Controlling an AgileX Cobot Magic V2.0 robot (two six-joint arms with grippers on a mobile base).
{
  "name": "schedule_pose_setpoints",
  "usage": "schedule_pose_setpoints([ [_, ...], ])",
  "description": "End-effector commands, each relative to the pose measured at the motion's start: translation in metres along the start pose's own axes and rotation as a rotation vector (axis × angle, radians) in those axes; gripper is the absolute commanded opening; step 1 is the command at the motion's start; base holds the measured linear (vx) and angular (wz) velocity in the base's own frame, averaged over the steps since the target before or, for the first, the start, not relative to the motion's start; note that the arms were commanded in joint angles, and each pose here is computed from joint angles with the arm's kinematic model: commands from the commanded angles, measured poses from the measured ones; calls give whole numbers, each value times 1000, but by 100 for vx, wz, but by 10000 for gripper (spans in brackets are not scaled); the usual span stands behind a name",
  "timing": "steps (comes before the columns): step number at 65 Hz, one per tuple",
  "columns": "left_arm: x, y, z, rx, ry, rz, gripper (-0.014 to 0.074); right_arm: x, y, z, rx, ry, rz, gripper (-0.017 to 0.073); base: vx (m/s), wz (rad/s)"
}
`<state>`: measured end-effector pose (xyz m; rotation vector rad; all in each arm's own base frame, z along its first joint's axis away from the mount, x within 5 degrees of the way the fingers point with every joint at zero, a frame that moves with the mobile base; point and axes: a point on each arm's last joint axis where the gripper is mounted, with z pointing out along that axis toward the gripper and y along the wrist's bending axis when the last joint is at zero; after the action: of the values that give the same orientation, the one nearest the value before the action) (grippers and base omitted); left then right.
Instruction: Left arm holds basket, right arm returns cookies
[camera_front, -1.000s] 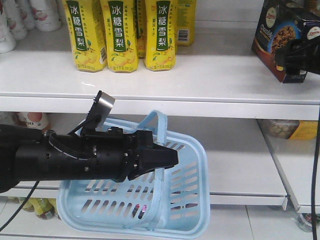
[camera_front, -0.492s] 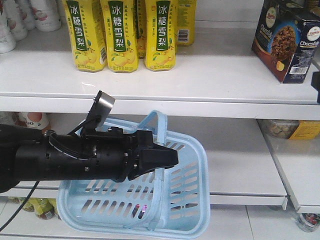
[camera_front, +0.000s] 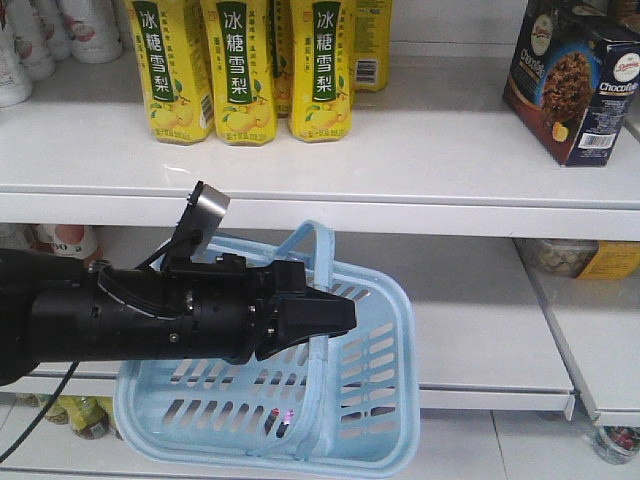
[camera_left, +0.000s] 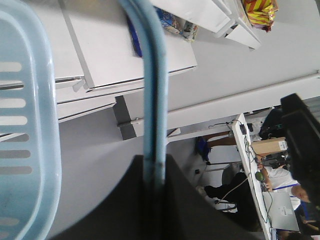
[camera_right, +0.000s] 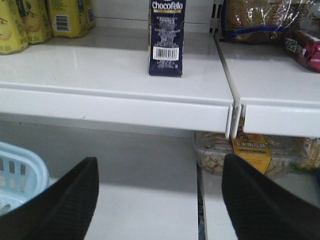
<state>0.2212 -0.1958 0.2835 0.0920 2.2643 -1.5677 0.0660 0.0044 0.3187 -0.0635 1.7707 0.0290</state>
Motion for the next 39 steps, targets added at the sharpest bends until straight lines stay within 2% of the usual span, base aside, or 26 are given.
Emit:
schedule_pose_setpoints([
  [1,-9,-21,-8,73,-65,8,-3,12,-1,-9,17,-98,-12,472,0,0],
  [14,-9,-21,-8,73,-65,8,-3,47,0,-18,28,-279,-11,472,0,0],
  [26,-9,-21,-8,73,-65,8,-3,72,0,-5,26,-236,4,472,0,0],
  [39,-9,-21,-8,73,-65,8,-3,67,0,-7,31,-298,3,470,0,0],
])
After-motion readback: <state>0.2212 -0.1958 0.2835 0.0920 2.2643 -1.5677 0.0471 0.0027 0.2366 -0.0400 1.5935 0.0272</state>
